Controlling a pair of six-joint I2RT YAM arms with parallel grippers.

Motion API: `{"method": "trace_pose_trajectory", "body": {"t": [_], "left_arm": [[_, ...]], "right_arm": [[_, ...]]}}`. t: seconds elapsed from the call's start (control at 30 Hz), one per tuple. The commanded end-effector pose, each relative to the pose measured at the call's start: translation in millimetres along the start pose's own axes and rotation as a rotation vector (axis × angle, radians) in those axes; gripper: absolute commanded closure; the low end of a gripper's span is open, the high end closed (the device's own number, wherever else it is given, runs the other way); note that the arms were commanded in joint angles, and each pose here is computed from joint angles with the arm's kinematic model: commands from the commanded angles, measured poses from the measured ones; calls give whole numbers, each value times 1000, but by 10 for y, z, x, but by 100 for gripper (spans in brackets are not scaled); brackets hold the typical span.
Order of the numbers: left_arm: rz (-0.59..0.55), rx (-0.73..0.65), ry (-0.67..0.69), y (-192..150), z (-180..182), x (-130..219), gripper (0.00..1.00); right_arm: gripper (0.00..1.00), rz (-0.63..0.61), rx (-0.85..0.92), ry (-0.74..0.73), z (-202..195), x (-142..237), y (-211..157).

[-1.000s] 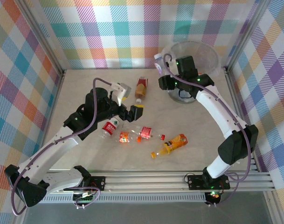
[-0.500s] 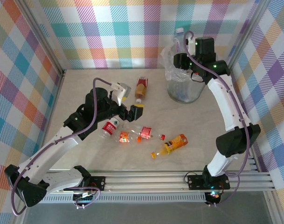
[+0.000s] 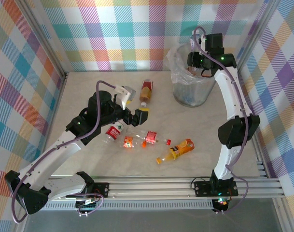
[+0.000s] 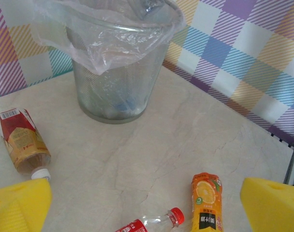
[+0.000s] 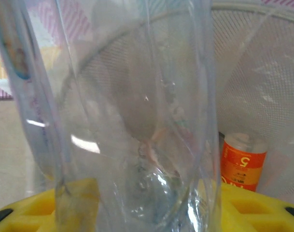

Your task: Put the plastic bottles in the bin

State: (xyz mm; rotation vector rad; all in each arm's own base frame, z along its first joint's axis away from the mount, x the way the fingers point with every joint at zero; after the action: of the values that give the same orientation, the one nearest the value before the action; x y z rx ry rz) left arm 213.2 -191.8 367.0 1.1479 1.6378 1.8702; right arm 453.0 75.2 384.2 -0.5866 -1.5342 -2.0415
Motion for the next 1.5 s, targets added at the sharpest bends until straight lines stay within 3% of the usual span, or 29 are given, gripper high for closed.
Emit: {"method": "trace_pose_trajectory", "body": {"t": [0.0,0.47,0.83,1.47], "left_arm": [[-16,-28,-53,6,-70,-16,0],[30,-23,-84,-35,-83,-67,0],[29,-25,-80,-26,-82,-56,0],[20,-30,-87,-12,-96,-18,0]], "right_arm": [[45,32,-22,-22,-110,-4,35],[41,189,-30,-30,-324,-247,-92],[25,168,-39,-16,-297,-150,-29],[22,58,-67,107,-131,509,114]]}}
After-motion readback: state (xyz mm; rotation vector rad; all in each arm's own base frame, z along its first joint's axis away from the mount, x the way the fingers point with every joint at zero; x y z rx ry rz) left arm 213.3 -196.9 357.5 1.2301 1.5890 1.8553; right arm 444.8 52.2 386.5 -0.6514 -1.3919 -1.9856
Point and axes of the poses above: each hand's point on the last joint's axis, 136 mm out from that joint toward the fingers, its own x axis back along the fingers, its own z axis along the line the jaws close on, y = z × x, the point moved 9 cm from there along x, back along the fingers, and after that the axes turned 9 degrees about -x, right-handed, at the moved point
